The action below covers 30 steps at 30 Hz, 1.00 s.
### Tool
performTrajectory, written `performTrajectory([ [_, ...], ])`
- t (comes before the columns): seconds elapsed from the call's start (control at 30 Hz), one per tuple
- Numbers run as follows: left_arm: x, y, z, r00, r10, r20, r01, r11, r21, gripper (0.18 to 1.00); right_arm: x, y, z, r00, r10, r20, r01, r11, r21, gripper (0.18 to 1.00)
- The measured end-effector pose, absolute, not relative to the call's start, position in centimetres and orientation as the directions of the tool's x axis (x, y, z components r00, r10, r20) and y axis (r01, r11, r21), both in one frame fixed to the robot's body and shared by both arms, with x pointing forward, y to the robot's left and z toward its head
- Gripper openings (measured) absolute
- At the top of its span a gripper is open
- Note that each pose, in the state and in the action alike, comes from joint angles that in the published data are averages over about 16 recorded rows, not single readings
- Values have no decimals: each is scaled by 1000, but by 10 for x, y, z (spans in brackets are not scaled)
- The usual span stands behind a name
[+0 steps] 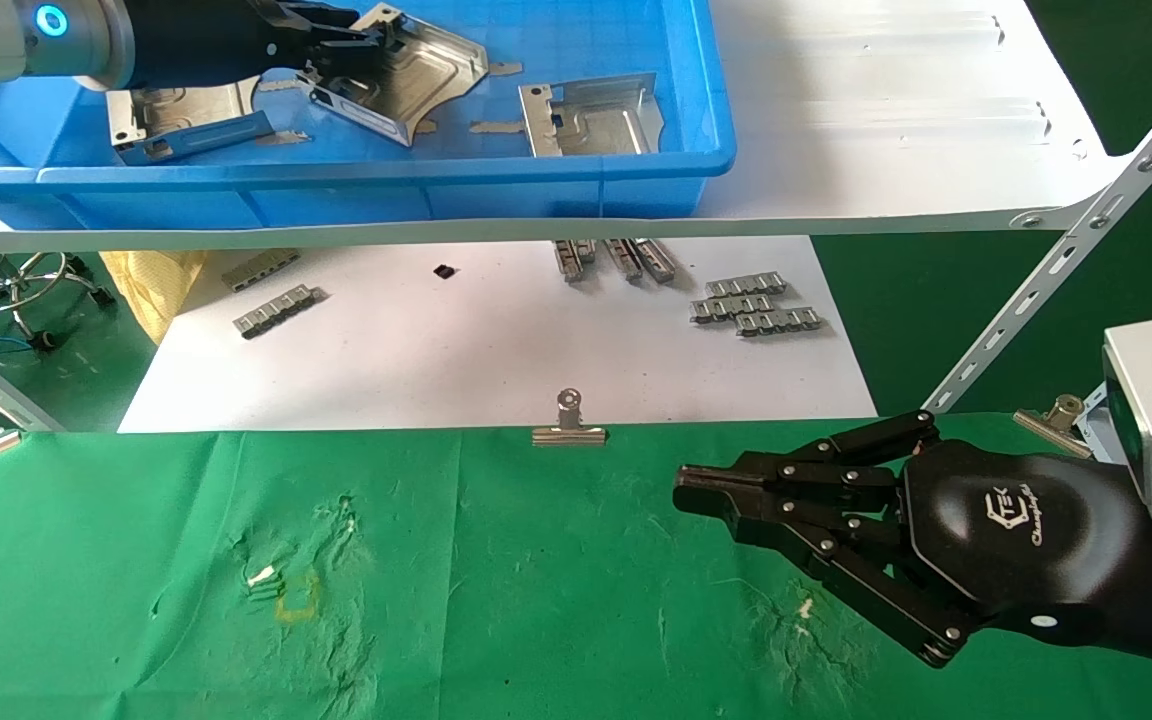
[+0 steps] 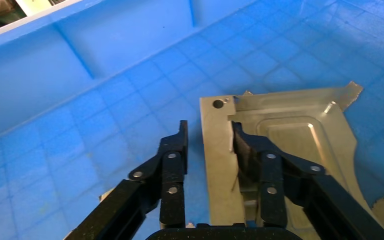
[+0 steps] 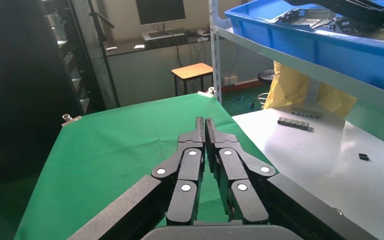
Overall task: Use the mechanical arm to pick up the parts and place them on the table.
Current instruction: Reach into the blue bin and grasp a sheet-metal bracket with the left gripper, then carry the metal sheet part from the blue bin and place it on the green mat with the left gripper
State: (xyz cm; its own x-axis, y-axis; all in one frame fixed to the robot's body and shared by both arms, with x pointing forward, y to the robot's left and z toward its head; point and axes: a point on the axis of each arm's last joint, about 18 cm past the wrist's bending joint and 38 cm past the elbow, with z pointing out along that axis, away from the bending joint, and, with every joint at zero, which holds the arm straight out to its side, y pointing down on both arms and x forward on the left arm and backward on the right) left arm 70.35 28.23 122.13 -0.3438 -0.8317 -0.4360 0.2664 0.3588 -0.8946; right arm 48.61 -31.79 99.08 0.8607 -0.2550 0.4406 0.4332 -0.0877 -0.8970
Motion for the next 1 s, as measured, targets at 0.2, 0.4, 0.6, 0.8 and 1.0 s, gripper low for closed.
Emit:
performTrajectory([
  [0.2, 696, 285, 1231, -353, -829, -434, 297, 341, -892, 345, 486, -318, 991, 861, -255, 441, 433, -88, -897, 238],
  [0.4, 680, 286, 1245, -383, -804, -454, 354, 326, -876, 270, 486, -318, 991, 861, -255, 441, 433, -88, -897, 305],
  [0.6, 657, 285, 1255, -435, -738, -516, 427, 336, -840, 232, 486, -318, 991, 861, -255, 441, 433, -88, -897, 409],
  [0.8, 628, 280, 1250, -502, -603, -619, 511, 371, -776, 217, 486, -318, 991, 861, -255, 441, 433, -88, -897, 542],
  [1.0, 598, 277, 1237, -541, -432, -721, 607, 392, -691, 215, 486, -318, 991, 861, -255, 441, 433, -88, -897, 686],
])
